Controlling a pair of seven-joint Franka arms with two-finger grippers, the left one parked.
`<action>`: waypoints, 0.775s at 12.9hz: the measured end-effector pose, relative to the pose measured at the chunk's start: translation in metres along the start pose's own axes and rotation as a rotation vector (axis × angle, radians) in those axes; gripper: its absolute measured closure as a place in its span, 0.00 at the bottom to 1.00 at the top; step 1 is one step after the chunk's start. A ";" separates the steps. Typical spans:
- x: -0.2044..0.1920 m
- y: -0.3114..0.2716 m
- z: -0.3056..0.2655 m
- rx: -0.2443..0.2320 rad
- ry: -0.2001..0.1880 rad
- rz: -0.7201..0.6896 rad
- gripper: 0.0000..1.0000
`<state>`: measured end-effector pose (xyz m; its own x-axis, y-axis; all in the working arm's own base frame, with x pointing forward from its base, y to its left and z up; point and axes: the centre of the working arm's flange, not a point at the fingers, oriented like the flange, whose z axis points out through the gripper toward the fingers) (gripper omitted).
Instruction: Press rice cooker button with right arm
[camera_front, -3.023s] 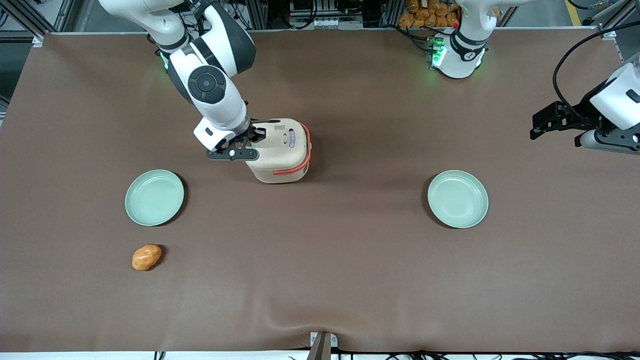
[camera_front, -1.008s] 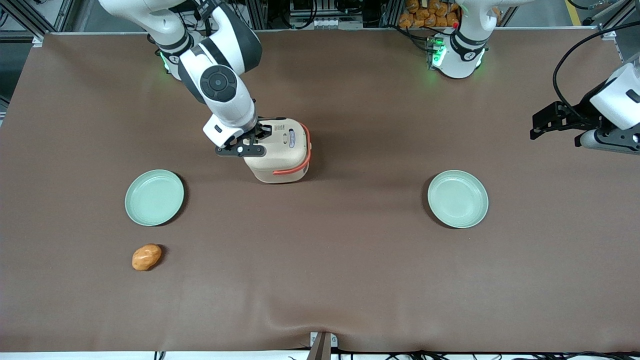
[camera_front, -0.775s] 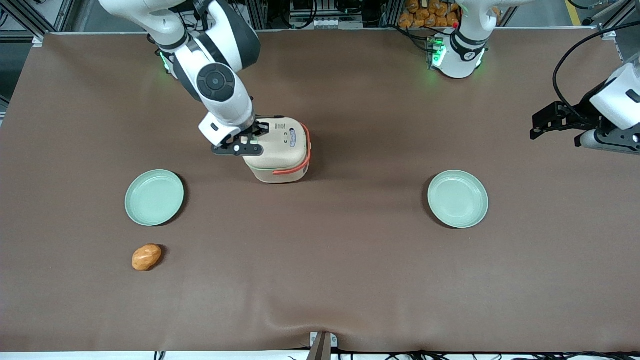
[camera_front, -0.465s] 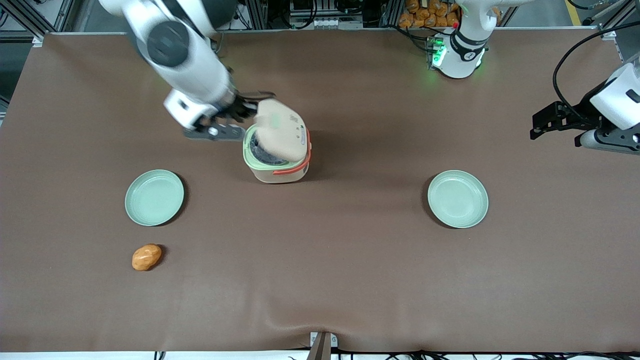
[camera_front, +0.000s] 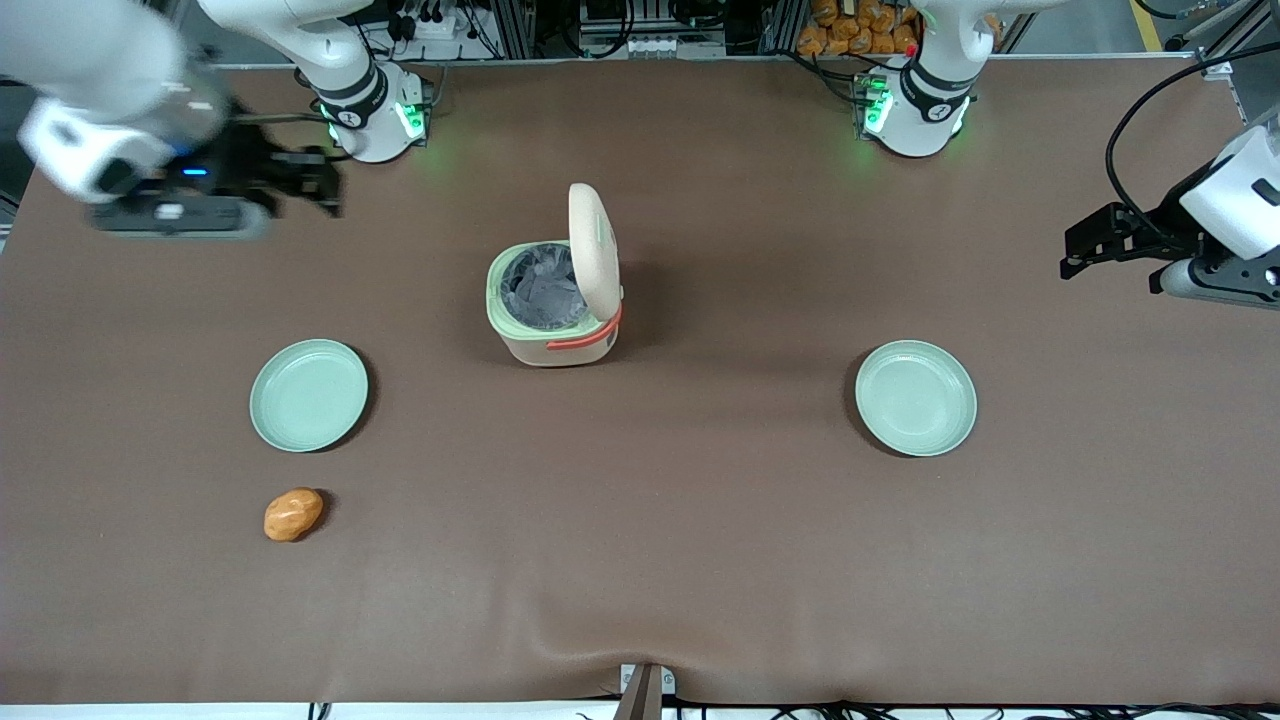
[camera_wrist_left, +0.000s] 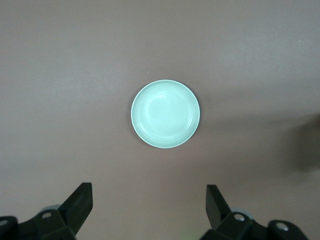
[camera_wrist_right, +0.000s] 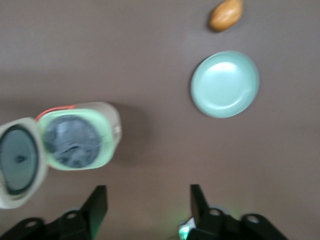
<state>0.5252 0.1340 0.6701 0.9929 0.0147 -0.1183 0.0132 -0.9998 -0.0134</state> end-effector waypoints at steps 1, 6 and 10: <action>0.001 0.033 -0.009 -0.001 0.018 -0.015 0.09; 0.000 0.143 -0.024 0.012 0.049 0.005 0.00; 0.011 0.140 -0.004 0.012 0.044 0.000 0.00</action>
<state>0.5380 -0.0055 0.6711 0.9971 0.0143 -0.0748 0.0125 -0.9996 -0.0257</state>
